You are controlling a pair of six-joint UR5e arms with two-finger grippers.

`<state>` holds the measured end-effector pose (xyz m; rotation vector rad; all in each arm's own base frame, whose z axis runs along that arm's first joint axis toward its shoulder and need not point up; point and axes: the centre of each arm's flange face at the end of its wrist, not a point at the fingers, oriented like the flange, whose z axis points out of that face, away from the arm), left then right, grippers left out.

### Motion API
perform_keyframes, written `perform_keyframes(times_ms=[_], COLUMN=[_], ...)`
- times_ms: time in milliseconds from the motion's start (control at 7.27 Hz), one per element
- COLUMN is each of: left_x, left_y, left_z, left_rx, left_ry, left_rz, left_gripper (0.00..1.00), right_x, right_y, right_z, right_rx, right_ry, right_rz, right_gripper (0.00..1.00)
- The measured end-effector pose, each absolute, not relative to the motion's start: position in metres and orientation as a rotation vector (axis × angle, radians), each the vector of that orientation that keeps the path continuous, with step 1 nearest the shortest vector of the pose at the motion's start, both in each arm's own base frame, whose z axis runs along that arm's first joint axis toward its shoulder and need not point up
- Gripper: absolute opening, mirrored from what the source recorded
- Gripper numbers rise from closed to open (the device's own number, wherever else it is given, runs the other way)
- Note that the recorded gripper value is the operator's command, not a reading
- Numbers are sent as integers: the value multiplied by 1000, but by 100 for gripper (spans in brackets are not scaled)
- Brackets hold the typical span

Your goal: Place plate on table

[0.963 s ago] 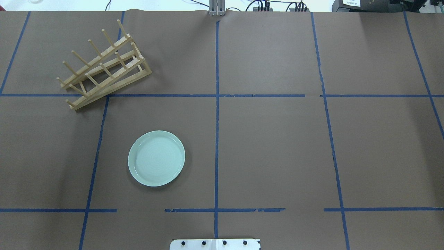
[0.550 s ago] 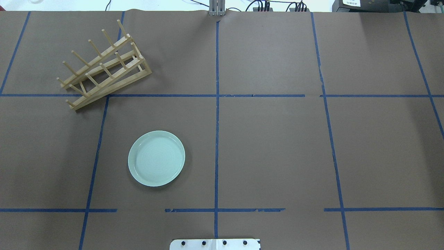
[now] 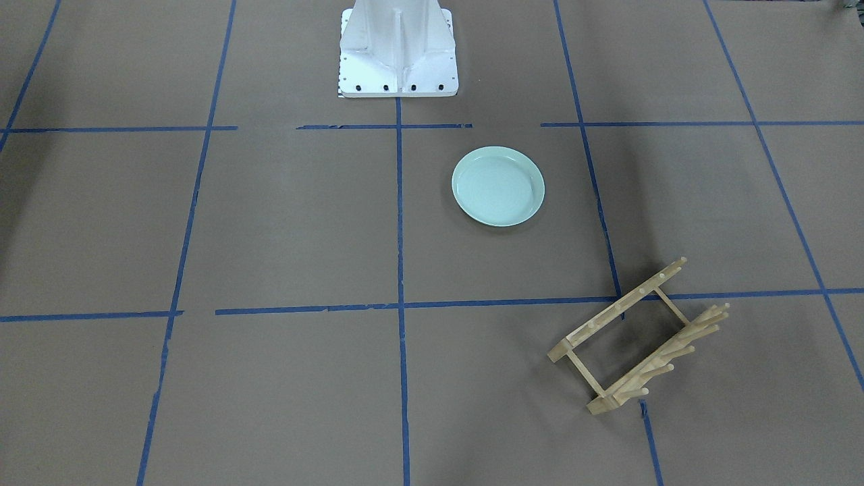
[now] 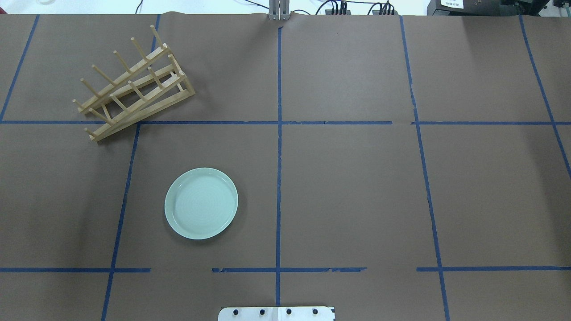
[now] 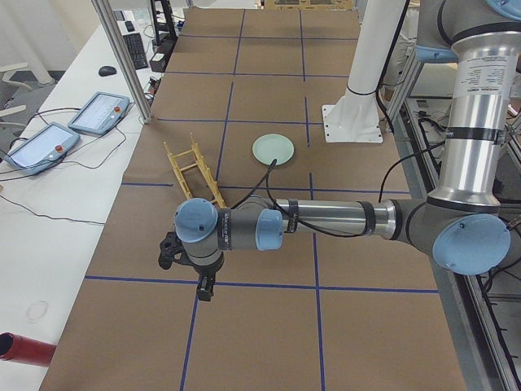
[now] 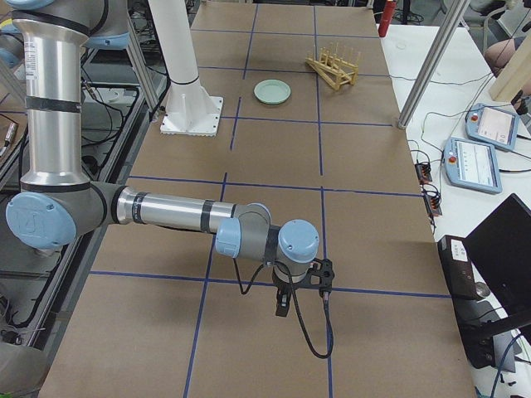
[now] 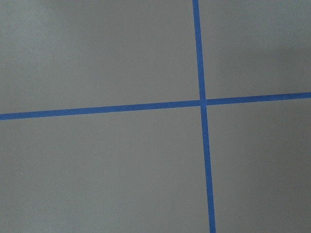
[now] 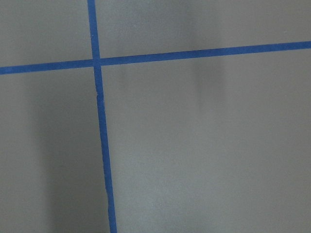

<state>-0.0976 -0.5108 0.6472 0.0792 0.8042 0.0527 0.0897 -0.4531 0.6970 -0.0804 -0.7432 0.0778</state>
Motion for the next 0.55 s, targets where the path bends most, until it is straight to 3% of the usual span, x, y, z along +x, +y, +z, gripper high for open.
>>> perform_keyframes(times_ms=[550], left_x=[-96], left_y=[-510], left_z=[650], left_rx=[72], left_ry=[805], left_rz=[51], left_gripper=[100], right_x=[90], right_y=[-453], right_z=[697], right_rx=[-80], right_ry=[-743], right_rz=[78], right_gripper=[100])
